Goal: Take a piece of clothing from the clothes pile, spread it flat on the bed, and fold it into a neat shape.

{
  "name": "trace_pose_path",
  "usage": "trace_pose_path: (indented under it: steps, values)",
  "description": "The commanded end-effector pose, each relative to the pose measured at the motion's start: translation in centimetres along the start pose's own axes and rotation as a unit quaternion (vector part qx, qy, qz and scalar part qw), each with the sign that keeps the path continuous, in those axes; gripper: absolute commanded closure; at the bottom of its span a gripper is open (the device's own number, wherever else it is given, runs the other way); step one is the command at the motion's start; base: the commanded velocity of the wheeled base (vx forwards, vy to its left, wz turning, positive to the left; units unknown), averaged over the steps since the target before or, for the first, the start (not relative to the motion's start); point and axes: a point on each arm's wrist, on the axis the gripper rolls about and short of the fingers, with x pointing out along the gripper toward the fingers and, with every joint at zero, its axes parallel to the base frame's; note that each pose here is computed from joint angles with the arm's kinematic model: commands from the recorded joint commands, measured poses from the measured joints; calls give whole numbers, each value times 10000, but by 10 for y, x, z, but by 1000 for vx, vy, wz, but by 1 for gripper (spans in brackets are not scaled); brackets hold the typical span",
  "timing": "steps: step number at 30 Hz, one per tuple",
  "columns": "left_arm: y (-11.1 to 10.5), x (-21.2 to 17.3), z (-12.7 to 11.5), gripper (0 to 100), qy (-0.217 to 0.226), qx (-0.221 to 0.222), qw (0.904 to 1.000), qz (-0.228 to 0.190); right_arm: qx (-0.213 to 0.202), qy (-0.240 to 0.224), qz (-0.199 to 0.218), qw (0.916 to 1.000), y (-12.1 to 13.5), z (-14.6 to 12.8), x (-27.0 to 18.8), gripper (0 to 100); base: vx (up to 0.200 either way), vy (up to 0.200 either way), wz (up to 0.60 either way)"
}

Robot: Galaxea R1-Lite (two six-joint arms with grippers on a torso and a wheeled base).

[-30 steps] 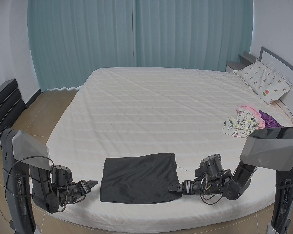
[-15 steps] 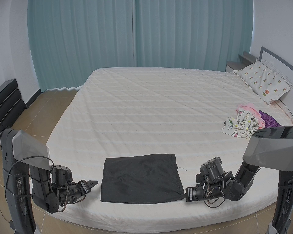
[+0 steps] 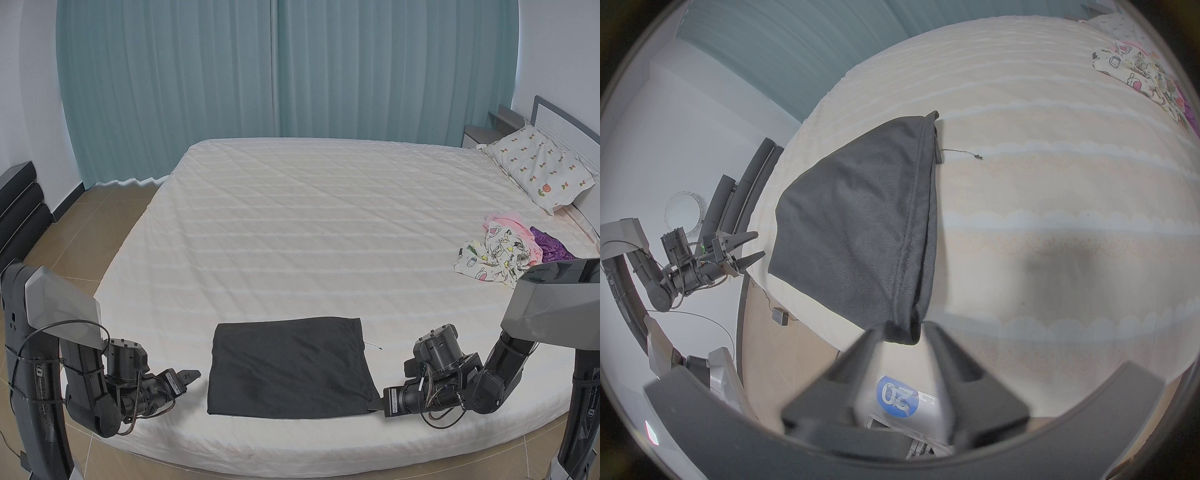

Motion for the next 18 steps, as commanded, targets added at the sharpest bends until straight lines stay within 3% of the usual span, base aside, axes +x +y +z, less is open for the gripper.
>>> trace_pose_path:
  steps: [1,7,8,9,13,18]
  values:
    - [0,-2,0,0,-6,-49,10000,-5,43,-85,11,10000,-1,3,-3,0,0,0,0]
    - [-5,-14,4,0,-178,-18,9997,-143,185,-448,-128,9987,-6,14,-19,0,0,0,0]
    - [-14,-34,12,0,-572,59,9972,-468,333,-919,-240,9949,-11,23,-47,0,0,0,0]
    - [-15,-35,12,0,-586,73,9971,-487,340,-953,-238,9946,-11,24,-49,0,0,0,0]
    - [-28,-65,20,0,-1070,420,9894,-886,715,-1709,-37,9827,-5,25,-99,0,0,0,0]
    - [-35,-104,22,0,-1455,691,9805,-1127,735,-2590,-59,9631,2,10,-150,0,0,0,0]
